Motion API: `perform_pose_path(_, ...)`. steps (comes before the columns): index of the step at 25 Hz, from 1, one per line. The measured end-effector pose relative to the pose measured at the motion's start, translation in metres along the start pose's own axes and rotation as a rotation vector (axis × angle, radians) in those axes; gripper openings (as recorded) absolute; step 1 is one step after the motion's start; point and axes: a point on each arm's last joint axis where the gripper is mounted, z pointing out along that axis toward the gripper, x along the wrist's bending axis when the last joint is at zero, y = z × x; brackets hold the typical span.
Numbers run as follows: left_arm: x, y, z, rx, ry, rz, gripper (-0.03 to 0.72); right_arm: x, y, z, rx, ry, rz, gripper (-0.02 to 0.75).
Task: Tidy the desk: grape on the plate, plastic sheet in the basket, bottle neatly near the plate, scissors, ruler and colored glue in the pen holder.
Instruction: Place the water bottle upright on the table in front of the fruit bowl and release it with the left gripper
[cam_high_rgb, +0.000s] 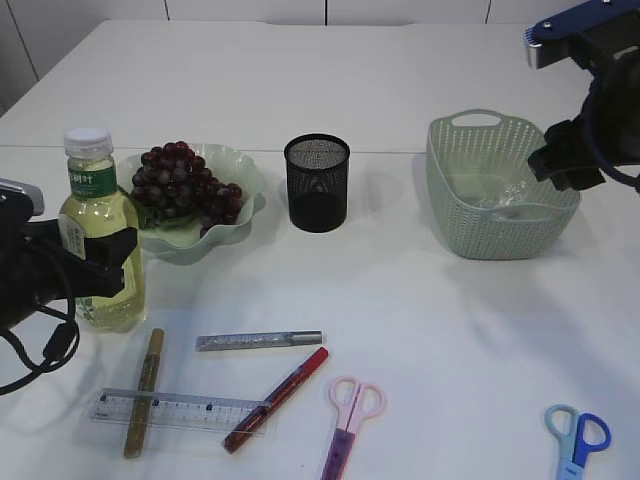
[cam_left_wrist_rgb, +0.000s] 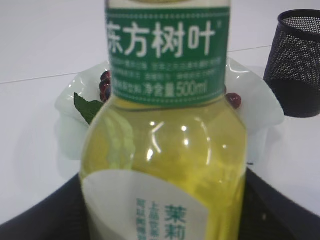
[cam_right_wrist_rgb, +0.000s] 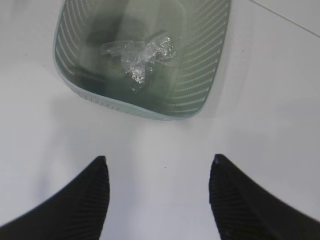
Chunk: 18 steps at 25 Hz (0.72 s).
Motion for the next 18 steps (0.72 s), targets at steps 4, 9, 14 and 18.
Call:
perform_pose_path(4,0.0012,0.0000,0.0000,0.000,0.013,-0.007,0.572,0.0000,0.0000,0.0000,0.000,0.000,0.000,0.493)
perform_pose_path(9,0.0026,0.0035,-0.0001,-0.039,0.028,-0.012,0.657,0.0000,0.0000,0.0000,0.000,0.000,0.000,0.493)
perform_pose_path(14,0.0032,0.0039,-0.0002,-0.043,0.031,0.005,0.657,0.0000,0.0000,0.0000,0.000,0.000,0.000,0.493)
perform_pose_path(18,0.0032,0.0039,-0.0002,-0.043,0.031,0.010,0.651,0.0000,0.0000,0.0000,0.000,0.000,0.000,0.493)
